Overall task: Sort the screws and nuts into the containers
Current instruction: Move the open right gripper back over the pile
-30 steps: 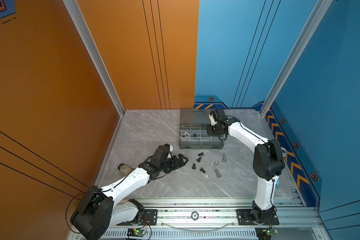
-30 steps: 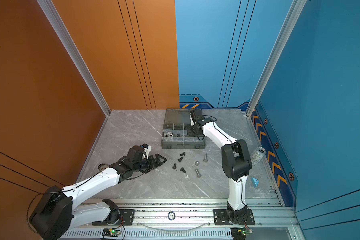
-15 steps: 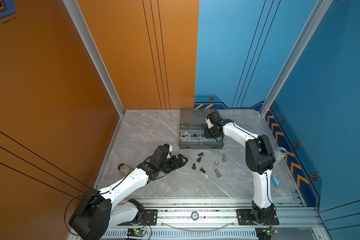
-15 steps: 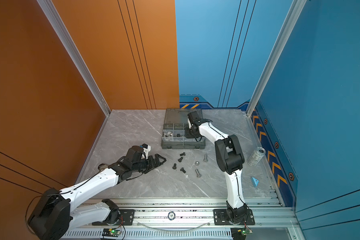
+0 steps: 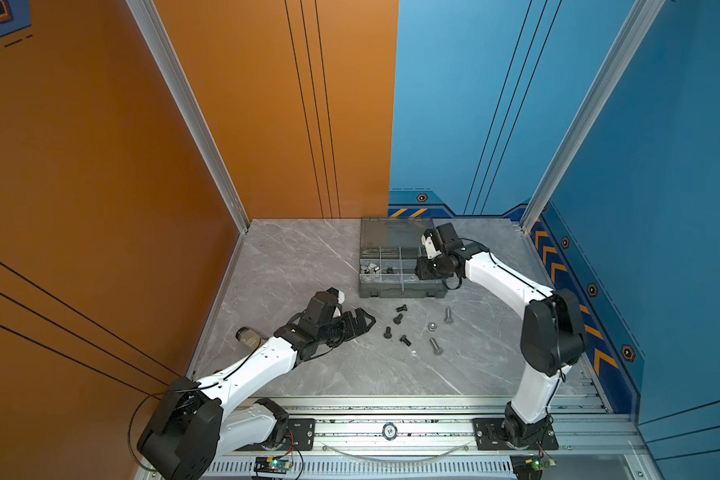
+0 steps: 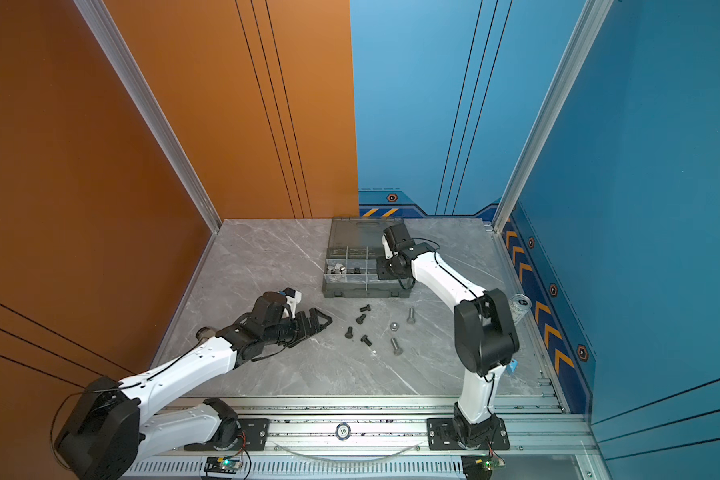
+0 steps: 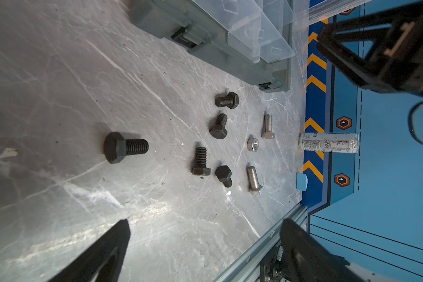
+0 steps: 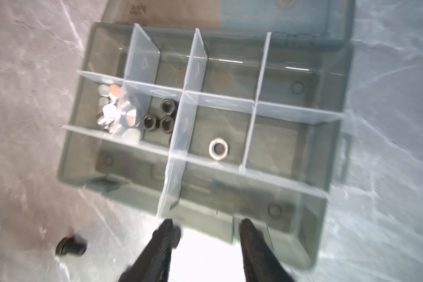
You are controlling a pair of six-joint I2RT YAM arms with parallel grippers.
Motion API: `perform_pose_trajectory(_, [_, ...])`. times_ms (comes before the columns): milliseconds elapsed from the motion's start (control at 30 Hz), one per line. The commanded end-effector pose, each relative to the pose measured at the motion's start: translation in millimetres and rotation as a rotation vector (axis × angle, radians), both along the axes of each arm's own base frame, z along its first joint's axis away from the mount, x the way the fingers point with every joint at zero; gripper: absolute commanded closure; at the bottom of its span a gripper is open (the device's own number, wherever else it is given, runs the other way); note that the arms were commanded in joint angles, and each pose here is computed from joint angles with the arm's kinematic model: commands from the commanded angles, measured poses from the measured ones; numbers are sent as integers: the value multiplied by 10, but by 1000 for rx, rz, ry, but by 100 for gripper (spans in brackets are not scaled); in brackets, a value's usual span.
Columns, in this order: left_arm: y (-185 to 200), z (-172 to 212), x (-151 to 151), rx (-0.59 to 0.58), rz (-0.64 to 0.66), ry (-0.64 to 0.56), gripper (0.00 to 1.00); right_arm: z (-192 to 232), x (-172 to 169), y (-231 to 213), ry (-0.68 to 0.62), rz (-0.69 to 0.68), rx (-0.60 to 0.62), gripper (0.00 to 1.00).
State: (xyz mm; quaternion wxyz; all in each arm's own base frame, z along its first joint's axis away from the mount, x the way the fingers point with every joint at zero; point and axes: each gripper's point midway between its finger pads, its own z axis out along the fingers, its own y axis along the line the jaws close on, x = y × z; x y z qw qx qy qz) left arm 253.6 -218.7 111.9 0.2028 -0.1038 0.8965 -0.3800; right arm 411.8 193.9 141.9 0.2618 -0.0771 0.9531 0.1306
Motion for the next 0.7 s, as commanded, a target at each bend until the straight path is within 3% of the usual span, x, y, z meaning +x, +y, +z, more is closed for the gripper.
perform_pose_trajectory(0, [44,-15,-33,9,10,12,2,-124,-368,-185,58,-48,-41,51])
perform_pose_trajectory(367, [13,26,-32,23,5,8,2,-551,-1275,-437,164,-153,-38,49])
perform_pose_trajectory(667, [3,0,-35,32,2,15,2,-772,-1415,-402,170,-227,-22,48])
